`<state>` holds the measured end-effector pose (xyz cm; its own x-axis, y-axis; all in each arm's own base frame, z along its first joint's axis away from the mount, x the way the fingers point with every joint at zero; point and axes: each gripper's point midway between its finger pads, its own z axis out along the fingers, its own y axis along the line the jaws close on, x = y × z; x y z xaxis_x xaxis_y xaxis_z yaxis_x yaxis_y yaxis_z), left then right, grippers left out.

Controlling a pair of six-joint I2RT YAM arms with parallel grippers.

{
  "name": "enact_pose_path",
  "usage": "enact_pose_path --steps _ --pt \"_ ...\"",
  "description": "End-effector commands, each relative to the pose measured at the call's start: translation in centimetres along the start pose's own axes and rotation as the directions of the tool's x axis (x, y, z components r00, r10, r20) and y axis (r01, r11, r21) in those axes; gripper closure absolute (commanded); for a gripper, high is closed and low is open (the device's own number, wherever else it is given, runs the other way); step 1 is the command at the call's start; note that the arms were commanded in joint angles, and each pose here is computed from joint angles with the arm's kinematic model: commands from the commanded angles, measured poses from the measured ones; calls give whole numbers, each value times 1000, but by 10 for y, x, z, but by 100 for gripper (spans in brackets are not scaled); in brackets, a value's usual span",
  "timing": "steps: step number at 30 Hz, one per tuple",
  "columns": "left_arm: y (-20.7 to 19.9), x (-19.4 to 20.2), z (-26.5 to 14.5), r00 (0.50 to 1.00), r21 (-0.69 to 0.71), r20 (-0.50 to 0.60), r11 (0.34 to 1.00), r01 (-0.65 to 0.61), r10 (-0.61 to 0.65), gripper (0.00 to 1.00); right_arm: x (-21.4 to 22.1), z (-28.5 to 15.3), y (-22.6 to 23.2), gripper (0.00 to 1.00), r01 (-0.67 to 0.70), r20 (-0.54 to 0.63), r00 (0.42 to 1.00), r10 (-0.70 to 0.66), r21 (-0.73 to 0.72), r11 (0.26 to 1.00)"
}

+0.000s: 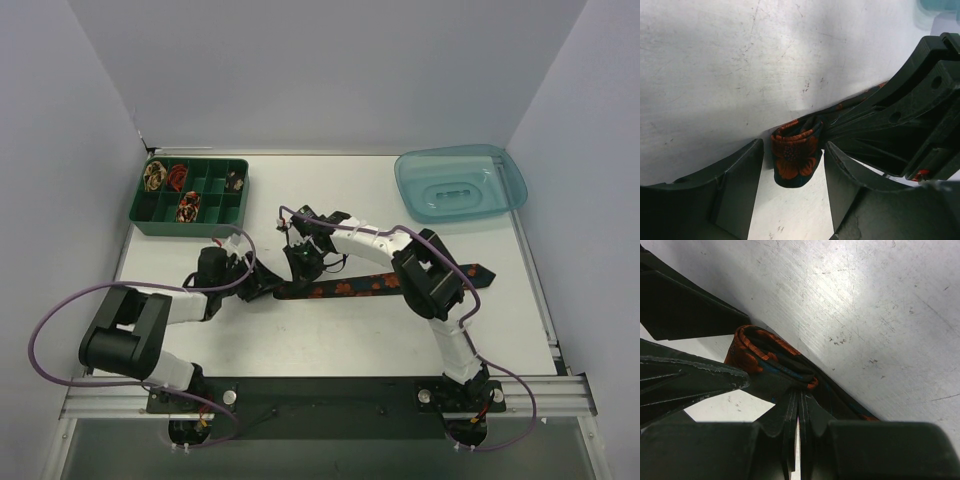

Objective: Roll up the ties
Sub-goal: Roll the tie at the center of the board.

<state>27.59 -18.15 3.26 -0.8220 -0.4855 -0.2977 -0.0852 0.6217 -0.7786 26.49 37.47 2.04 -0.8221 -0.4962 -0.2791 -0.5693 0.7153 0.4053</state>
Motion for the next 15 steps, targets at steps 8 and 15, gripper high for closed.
enact_pose_path --steps 8,15 --pt "11 17 10 1000 2 -8 1000 -8 8 45 15 18 -13 100 -28 -56 998 31 42 999" --pt "9 11 15 1000 15 6 1000 -14 14 88 16 18 -16 100 -37 -60 997 40 41 998"
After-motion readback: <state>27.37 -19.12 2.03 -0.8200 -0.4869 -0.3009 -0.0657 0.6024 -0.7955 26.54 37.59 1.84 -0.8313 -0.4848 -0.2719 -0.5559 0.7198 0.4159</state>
